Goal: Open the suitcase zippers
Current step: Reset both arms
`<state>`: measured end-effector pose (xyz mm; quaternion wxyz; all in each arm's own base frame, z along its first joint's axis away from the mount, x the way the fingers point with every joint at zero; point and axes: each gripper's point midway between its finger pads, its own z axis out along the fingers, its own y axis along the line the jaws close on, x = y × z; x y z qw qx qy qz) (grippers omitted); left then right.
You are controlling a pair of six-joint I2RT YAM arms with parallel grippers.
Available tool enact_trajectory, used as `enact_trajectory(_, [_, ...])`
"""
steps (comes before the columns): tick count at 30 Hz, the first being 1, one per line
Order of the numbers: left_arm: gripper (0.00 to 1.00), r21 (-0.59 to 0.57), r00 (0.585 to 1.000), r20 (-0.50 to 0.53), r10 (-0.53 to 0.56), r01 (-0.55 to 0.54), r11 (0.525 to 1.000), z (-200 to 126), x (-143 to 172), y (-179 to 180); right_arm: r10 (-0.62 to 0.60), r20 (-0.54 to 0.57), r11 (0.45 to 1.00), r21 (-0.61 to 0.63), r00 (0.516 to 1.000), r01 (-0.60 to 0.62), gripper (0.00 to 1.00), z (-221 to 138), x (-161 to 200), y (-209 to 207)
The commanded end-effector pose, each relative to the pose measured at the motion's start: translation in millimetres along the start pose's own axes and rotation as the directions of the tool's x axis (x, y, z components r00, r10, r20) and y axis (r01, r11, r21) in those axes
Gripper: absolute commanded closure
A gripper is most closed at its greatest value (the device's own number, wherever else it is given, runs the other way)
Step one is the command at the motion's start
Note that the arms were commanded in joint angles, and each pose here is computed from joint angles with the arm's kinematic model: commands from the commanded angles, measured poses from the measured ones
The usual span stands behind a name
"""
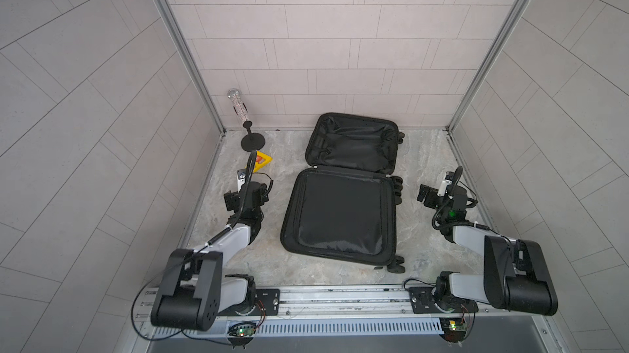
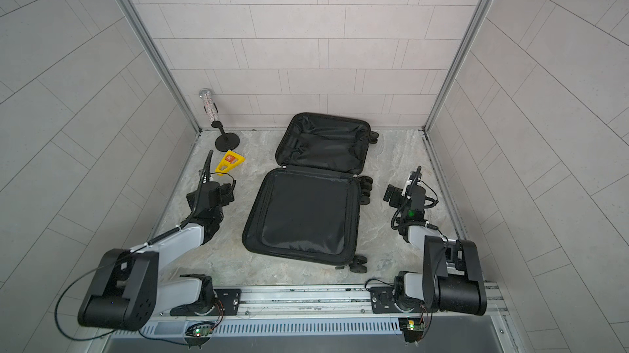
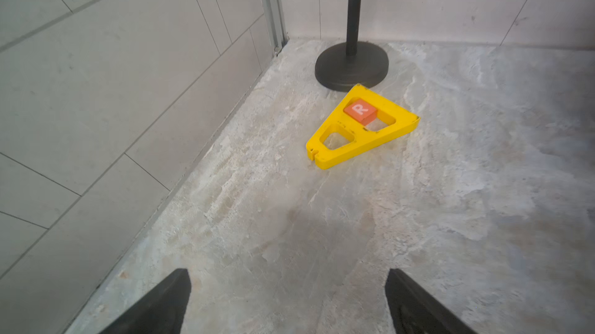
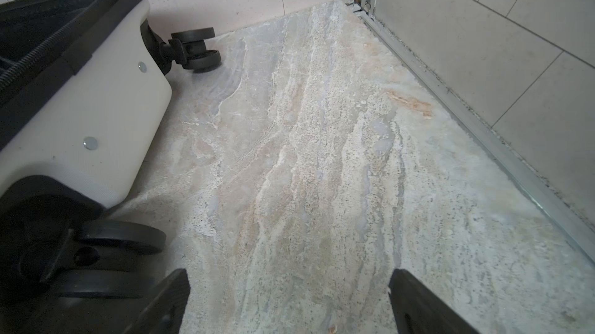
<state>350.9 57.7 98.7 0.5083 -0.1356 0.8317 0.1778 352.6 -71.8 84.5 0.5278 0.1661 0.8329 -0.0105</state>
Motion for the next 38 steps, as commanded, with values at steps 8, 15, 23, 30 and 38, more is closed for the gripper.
enact_trajectory(8, [0.00,0.049,0.995,0.083,-0.062,0.058,0.997,28.1,-7.4,-14.9,-0.132,0.157,0.987,-0.071,0.979,0.145,0.00,16.3,-30.2,32.0])
enact_trajectory(15, [0.00,0.064,0.991,0.119,-0.058,0.051,0.997,28.5,-8.8,-18.4,-0.257,0.230,0.964,0.000,0.939,0.264,0.00,9.5,-10.9,47.7])
enact_trajectory(23, [0.00,0.064,0.989,0.140,-0.055,0.047,0.997,27.2,-10.5,-19.3,-0.265,0.147,0.963,0.081,0.953,0.255,0.00,20.2,-14.4,39.9])
enact_trajectory(30, [0.00,0.065,0.989,0.140,-0.055,0.046,0.997,27.0,-10.3,-19.9,-0.266,0.154,0.963,0.081,0.952,0.256,0.00,20.4,-13.8,39.7])
enact_trajectory(38, [0.00,0.061,0.989,0.140,-0.051,0.043,0.997,27.1,-10.6,-20.2,-0.265,0.158,0.964,0.078,0.951,0.255,0.00,20.4,-14.6,40.6])
